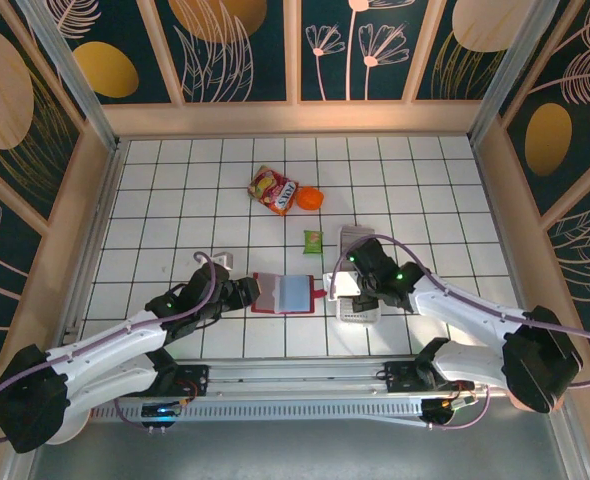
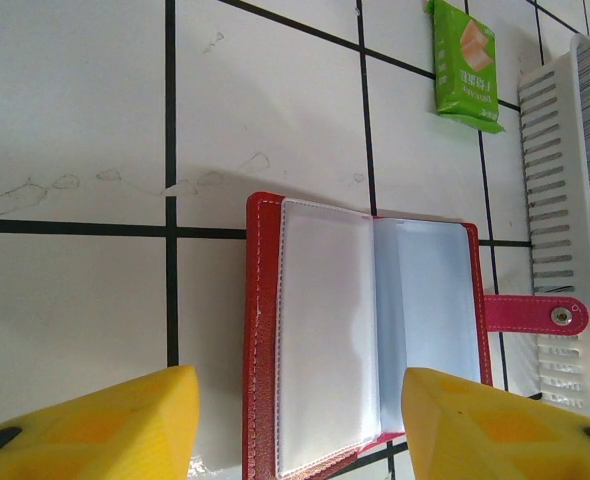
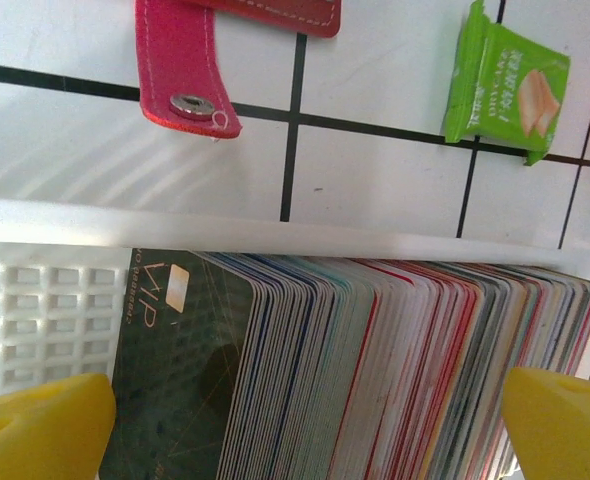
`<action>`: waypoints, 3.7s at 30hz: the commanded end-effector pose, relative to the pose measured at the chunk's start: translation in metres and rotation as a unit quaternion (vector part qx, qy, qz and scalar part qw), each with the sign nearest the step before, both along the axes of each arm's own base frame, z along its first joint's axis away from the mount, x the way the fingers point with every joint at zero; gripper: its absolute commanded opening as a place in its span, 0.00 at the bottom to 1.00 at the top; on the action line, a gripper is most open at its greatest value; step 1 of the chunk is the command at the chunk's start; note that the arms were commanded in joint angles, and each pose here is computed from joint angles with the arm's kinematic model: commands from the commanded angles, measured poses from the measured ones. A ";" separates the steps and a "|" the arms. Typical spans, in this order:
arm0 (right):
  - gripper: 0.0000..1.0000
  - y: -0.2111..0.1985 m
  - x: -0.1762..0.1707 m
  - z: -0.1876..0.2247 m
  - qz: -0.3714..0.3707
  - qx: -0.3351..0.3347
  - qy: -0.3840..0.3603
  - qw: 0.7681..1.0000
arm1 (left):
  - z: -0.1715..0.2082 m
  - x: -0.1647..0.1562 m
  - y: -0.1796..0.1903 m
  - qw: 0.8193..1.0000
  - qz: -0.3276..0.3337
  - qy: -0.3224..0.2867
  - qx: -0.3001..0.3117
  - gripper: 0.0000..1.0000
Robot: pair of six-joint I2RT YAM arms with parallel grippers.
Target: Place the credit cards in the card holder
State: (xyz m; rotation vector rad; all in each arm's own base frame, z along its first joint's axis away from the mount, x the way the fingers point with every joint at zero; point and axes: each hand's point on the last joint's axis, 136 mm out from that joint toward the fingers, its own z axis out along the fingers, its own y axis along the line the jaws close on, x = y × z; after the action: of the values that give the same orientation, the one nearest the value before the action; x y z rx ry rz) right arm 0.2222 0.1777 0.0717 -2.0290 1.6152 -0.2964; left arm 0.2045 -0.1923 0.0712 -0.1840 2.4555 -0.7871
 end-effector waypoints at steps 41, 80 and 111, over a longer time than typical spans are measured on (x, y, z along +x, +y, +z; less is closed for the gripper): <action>0.17 -0.010 -0.008 0.007 0.010 -0.014 0.003 1.000 | 0.008 0.003 -0.007 1.000 0.005 0.000 -0.026 0.55; 0.01 -0.006 -0.028 0.017 -0.002 0.024 0.044 0.999 | 0.000 0.001 -0.011 1.000 -0.003 0.012 -0.025 0.53; 0.16 0.003 -0.044 -0.015 0.013 0.008 0.093 0.996 | -0.005 0.004 -0.014 1.000 -0.008 0.014 -0.017 0.53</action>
State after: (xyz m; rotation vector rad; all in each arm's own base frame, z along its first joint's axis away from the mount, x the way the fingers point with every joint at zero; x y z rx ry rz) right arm 0.1831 0.1767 0.0603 -2.1004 1.6970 -0.1183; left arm 0.2051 -0.2010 0.0576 -0.2056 2.5020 -0.8077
